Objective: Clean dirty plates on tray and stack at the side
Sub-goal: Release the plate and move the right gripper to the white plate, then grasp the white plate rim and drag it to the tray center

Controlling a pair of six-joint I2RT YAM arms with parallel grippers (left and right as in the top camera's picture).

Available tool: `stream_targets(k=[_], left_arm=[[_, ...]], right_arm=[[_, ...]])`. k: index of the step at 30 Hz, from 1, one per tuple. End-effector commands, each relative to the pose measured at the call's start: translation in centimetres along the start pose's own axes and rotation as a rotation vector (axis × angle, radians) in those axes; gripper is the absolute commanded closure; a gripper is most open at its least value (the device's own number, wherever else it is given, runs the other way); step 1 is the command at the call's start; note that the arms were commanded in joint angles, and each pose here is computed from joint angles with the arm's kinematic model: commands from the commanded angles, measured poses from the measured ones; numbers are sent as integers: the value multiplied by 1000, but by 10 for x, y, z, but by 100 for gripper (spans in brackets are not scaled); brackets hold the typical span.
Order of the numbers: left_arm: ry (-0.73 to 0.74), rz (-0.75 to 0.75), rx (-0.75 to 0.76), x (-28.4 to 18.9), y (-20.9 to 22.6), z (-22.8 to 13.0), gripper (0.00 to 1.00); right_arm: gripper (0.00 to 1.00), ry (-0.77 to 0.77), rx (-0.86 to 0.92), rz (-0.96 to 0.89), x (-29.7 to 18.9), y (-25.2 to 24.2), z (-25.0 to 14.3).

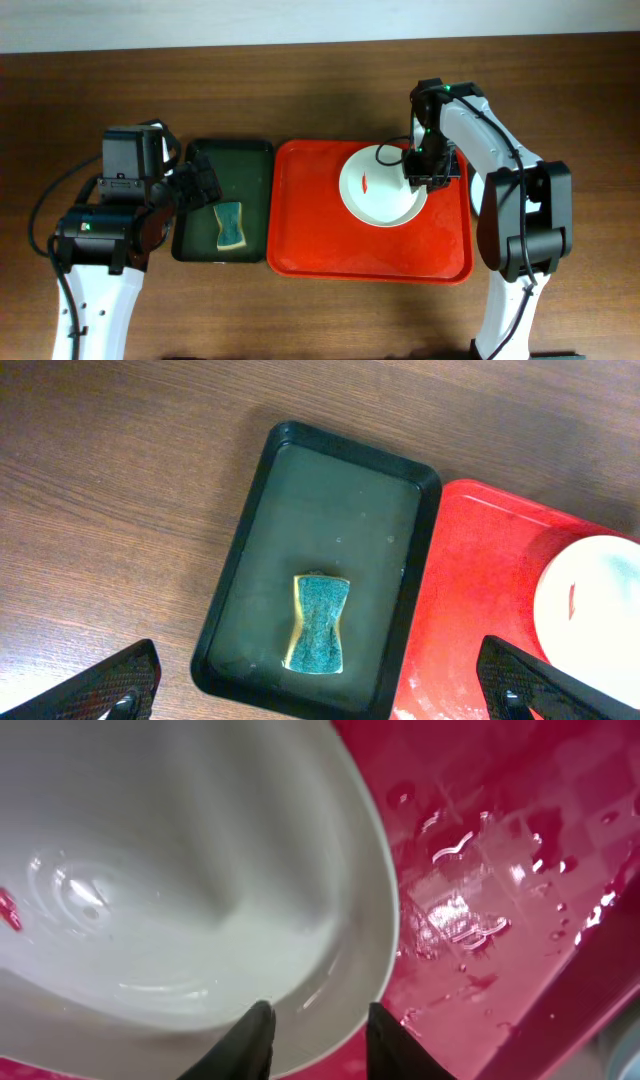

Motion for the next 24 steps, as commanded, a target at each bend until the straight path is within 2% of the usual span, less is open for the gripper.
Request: stream_targets(k=[1,8,9,12,13,14,18,24], left_arm=[[-20,-8,-12,-6,0,2,1],[-20,-8,-12,-6,0,2,1],[-20,-8,-12,-6,0,2,1],[-20,-8,-13,-6,0,2,1],[-20,-8,-12,-6,0,2,1],[-20,-8,-12,-6,0,2,1],[-20,-8,-12,-6,0,2,1],[-20,-8,-12,-6,0,2,1]], right_arm=[[66,-7,30,-5,3,-8,4],[65,-31,44,-66,15,-20,6],[68,-32,44,-66,20,-21,6],[95,-30,43,-61,22,-20,5],[96,-15,43,-31,20,-18,4],[96,34,38,83,19,-5,-3],[96,126,-18,199,19,31,-22],[96,192,20,157,22,66,-44]])
Point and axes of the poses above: each gripper's point midway between its finger pads, its own x axis out along the fingers, its own y axis along the line the jaws close on, z = x × y, the point moved 8 cm from there along -x, back along the fingers, and after that the axes turned 4 degrees about x, right-handed, at the moved point
